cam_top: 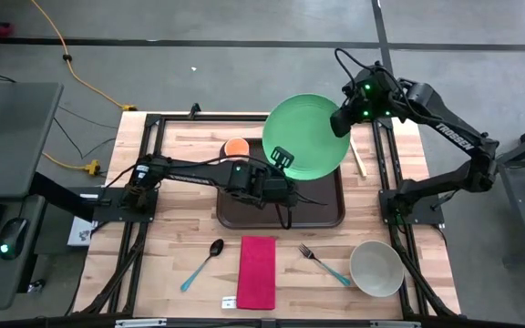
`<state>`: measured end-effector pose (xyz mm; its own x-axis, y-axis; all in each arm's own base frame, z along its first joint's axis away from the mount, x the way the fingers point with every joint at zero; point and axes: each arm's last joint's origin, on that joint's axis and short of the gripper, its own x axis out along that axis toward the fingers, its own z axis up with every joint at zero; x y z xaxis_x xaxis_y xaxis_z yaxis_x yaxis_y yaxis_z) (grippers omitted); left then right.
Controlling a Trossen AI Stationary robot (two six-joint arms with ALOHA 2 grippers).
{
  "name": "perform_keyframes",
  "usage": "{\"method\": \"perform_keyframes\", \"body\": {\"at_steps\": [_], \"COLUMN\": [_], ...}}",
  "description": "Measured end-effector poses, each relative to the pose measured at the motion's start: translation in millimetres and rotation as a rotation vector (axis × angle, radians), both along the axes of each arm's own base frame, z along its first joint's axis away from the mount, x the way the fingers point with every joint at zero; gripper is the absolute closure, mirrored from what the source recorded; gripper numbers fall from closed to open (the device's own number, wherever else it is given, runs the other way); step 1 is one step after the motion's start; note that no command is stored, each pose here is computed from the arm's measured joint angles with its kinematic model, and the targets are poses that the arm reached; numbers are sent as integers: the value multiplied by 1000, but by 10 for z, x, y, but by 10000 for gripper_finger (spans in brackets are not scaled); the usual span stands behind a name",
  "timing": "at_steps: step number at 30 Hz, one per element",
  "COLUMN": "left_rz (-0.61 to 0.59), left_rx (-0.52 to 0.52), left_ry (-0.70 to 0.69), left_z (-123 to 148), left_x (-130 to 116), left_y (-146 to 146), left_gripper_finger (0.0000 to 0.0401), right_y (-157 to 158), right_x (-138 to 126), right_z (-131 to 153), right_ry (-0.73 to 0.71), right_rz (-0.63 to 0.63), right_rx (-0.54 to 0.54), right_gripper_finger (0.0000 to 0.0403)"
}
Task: Set up tray
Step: Put the green plate on the brown serving tray to the bottom right of the yellow cup
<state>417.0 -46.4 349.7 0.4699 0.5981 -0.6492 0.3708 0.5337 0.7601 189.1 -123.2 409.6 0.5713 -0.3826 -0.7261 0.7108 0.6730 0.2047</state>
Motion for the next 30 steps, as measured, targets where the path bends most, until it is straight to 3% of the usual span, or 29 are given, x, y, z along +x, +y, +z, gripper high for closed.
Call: {"method": "perform_keyframes", "body": {"at_steps": [30], "left_rz": [-24], "left_rx": [-42], "left_ry": [14], "left_z": [-4], "left_x": [-8], "left_y": [-7], "left_gripper_finger": [389], "right_y": [-2], "right_x": [-31], "right_z": [-30], "right_ry": [72], "right_rz": [-22], "right_rx": [-31], "right_gripper_finger": [399]}}
